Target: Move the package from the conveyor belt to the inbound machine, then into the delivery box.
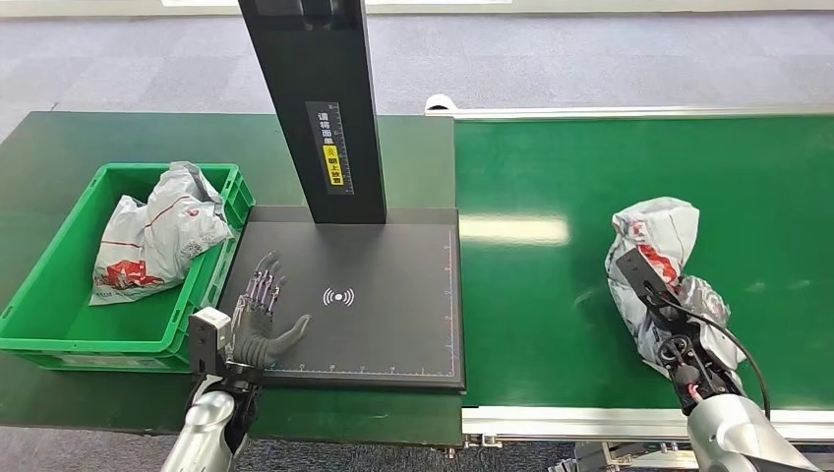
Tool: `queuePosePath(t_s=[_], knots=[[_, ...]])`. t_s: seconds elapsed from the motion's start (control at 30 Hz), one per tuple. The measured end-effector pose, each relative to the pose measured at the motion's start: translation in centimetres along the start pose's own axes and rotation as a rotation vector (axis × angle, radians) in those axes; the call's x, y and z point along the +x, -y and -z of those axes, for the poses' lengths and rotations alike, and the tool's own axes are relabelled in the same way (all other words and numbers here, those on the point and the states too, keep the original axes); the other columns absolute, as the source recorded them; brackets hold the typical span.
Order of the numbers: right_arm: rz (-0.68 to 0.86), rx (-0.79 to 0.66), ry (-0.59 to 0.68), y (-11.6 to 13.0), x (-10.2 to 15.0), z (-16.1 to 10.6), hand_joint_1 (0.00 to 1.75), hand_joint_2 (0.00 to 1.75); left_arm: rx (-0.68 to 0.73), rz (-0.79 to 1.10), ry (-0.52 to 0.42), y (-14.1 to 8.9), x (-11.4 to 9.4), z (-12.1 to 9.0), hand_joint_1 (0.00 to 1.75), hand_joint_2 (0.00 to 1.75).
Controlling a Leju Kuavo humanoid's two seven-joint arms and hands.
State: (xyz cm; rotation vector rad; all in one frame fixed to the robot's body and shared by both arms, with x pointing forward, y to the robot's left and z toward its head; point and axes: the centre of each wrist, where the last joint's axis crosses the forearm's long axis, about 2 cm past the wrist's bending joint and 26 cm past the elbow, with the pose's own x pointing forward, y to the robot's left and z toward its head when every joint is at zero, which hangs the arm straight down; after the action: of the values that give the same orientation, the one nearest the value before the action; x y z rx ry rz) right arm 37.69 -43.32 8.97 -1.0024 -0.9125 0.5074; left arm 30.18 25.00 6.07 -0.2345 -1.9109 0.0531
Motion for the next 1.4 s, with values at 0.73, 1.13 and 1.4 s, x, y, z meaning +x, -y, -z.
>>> queuePosePath(t_s=[0.73, 1.13, 1.4], knots=[[0.094, -0.703, 0.993, -0.2, 12.4, -7.6, 1.75, 1.75, 0.309, 0.152, 0.156, 0.0, 2.0, 1.5, 0.00, 1.75], [-0.123, -0.342, 1.431, -9.1, 21.0, -15.7, 1.75, 1.75, 0.380, 0.114, 0.302, 0.9, 5.1, 4.4, 0.00, 1.75], [-0.557, 0.010, 1.319, -12.2, 23.5, -16.0, 1.75, 1.75, 0.415, 0.101, 0.355, 1.1, 6.4, 5.0, 0.00, 1.75]])
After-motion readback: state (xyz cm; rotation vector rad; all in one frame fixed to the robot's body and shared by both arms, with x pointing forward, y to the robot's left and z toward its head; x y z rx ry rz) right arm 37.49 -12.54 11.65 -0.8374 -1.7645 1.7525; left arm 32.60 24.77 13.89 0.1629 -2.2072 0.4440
